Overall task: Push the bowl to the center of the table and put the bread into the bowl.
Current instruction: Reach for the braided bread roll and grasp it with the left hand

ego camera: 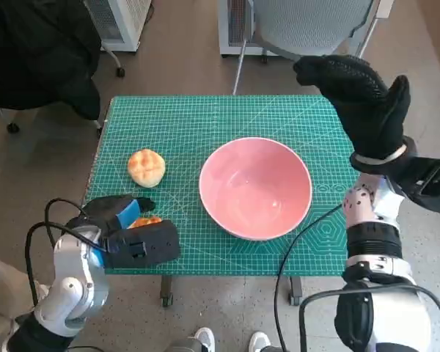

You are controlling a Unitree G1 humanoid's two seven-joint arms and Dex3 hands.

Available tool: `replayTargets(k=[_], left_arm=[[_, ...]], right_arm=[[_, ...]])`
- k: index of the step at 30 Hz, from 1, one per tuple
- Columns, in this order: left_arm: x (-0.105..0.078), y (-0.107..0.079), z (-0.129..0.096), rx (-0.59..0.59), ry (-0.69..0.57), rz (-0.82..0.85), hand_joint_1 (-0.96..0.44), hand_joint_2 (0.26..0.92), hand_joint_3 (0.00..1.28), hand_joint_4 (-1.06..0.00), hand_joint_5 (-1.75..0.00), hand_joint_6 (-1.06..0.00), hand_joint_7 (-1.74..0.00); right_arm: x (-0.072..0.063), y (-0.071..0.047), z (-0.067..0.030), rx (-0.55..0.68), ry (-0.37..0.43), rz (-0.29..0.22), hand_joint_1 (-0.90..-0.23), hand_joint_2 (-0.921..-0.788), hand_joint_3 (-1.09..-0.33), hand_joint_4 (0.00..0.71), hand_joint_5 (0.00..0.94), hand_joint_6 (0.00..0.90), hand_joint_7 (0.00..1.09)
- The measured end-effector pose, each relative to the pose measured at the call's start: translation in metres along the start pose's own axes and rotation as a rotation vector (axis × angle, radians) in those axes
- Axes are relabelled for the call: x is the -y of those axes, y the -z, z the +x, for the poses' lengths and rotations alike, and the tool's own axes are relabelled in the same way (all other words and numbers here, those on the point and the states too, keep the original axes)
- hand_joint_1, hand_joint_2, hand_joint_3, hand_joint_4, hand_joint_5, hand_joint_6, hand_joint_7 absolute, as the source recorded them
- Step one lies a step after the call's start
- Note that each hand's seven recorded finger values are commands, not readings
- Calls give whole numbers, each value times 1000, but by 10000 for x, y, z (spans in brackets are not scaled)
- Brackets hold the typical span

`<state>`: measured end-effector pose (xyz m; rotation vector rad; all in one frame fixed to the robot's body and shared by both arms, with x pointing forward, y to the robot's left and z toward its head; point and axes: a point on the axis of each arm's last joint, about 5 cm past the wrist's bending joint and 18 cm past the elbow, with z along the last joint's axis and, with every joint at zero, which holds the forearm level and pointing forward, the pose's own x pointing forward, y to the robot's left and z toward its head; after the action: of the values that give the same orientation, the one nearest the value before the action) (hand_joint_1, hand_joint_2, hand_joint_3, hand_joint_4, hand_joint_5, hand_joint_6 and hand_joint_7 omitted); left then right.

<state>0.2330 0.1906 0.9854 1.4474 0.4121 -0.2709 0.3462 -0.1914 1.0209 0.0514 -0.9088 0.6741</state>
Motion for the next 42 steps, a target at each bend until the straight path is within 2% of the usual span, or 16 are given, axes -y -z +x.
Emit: replayTargets(k=[4,8,11,17,42], left_arm=[[-3,-2,-3,11,-6,13,24,916,83,-638,-1377,-702,-895],[-9,5,-8,17,-17,19,7,914,102,-596,-1429,-707,-916],[-12,17,-12,17,-25,20,5,861,219,-565,-1478,-697,-934],[-9,38,-19,14,-37,25,5,807,340,-539,-1525,-675,-967],[-44,61,-28,17,-58,11,5,808,342,-559,-1503,-645,-1000]], right_arm=[[1,0,-2,2,-3,1,-642,-921,-777,181,1,252,0],[4,-1,-5,5,-3,3,-642,-921,-776,182,1,252,1],[5,0,-6,6,-4,5,-642,-921,-776,182,1,252,1],[6,0,-9,10,1,10,-642,-921,-776,182,1,252,1],[1,8,-17,16,1,24,-665,-921,-775,182,0,251,0]])
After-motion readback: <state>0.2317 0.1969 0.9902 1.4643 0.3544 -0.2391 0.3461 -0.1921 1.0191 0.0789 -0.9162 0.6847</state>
